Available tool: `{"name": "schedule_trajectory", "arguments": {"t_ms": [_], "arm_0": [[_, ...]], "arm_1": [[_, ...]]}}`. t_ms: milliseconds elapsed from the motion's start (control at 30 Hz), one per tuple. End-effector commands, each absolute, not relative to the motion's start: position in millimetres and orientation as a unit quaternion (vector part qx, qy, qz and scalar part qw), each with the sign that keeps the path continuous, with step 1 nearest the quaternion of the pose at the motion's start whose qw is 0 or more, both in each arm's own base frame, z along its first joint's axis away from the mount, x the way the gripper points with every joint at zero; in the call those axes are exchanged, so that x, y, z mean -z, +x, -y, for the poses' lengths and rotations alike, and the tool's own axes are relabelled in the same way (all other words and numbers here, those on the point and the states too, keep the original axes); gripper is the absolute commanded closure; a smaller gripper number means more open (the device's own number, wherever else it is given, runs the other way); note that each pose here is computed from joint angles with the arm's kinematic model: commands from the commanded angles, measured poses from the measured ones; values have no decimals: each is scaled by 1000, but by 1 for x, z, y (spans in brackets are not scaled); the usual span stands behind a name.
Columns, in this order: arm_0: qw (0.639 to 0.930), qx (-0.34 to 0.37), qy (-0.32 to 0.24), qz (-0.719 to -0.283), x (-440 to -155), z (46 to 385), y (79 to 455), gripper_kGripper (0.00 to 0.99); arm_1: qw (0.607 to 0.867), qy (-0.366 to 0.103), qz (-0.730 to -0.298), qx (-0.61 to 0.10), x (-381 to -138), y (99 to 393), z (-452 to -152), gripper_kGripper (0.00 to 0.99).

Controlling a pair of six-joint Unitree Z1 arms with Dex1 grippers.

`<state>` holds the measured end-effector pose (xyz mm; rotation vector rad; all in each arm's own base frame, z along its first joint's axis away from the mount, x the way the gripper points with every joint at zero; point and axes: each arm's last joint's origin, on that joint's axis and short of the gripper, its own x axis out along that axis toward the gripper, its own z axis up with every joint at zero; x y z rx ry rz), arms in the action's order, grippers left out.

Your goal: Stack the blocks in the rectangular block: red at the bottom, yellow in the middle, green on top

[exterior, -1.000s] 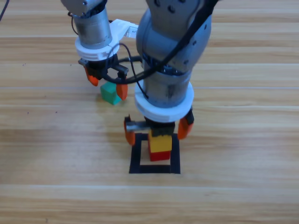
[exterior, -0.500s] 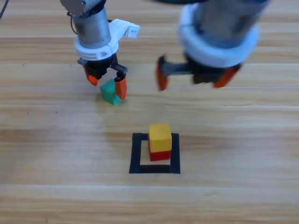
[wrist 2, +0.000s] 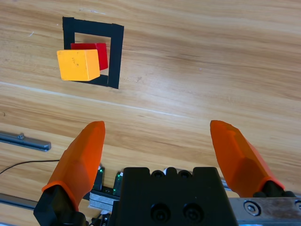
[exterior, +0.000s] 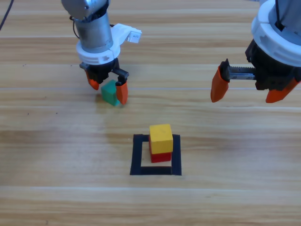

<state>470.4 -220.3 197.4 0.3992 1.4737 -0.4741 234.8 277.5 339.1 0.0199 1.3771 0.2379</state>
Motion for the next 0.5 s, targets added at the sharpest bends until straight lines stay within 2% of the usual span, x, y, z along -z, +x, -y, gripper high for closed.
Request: {"name": "schedule_trajectory", "arguments": {"t_ms": [33,133,300,500], "arm_0": [[673,221,183,-682,-165,231,471,96],[672,222,182,-682,-165,231,471,183],[673,225,180,-681,-167,232,471,366],[674,225,180,-680,-167,232,471,665]], "arm_1": [[755,-2,-644,-124,-323,248,-273,0],[745,-23,-646,-165,-324,245,-274,0],[726,-18,-653,-216,-332,242,-268,0],[713,-19,-656,-244,-333,239,-268,0]]}}
